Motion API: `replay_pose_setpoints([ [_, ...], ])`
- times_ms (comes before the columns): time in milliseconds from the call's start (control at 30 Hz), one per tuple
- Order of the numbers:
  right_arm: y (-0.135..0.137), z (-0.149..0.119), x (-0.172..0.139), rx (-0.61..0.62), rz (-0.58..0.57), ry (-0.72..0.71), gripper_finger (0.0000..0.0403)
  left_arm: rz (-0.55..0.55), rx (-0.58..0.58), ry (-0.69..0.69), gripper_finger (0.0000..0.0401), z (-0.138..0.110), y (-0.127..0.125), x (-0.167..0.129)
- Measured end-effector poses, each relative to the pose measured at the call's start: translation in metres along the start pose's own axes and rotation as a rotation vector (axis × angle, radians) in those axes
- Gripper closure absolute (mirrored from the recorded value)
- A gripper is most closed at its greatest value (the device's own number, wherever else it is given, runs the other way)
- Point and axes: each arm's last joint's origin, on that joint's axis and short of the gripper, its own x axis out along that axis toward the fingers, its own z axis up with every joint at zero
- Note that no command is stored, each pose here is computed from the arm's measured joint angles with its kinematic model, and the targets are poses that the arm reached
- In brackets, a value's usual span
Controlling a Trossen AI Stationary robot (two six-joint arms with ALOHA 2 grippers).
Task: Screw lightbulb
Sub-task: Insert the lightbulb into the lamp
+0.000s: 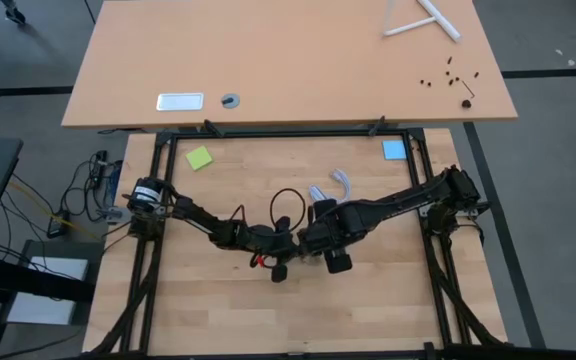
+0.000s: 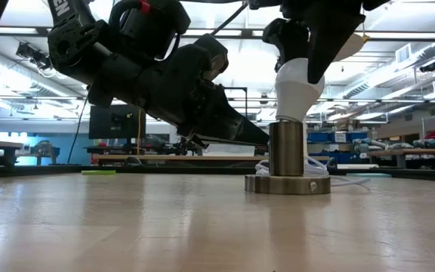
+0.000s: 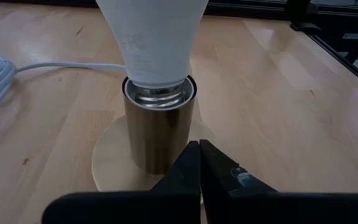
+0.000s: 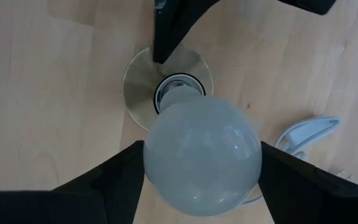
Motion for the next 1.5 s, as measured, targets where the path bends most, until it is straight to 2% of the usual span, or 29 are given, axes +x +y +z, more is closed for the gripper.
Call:
replay_pose_setpoints([
  [533,-0.001,0.002,0.000,0.261,0.065,-0.007,0.0116,0.000,0.000,0.001,0.0401,0.000,0.000,0.000],
  [1133,0.001,0.003,0.001,0.231,0.083,-0.005,0.0054,0.000,0.000,0.001,0.0401,0.000,0.000,0.000],
  [1400,-0.004,0.009,-0.027,0.218,0.087,-0.048,0.0057,-0.001,0.000,0.001,0.0401,0.000,0.000,0.000],
  [1500,-0.007,0.008,-0.041,0.211,0.054,-0.040,0.0057,0.000,0.000,0.002,0.0401,0.000,0.000,0.000],
])
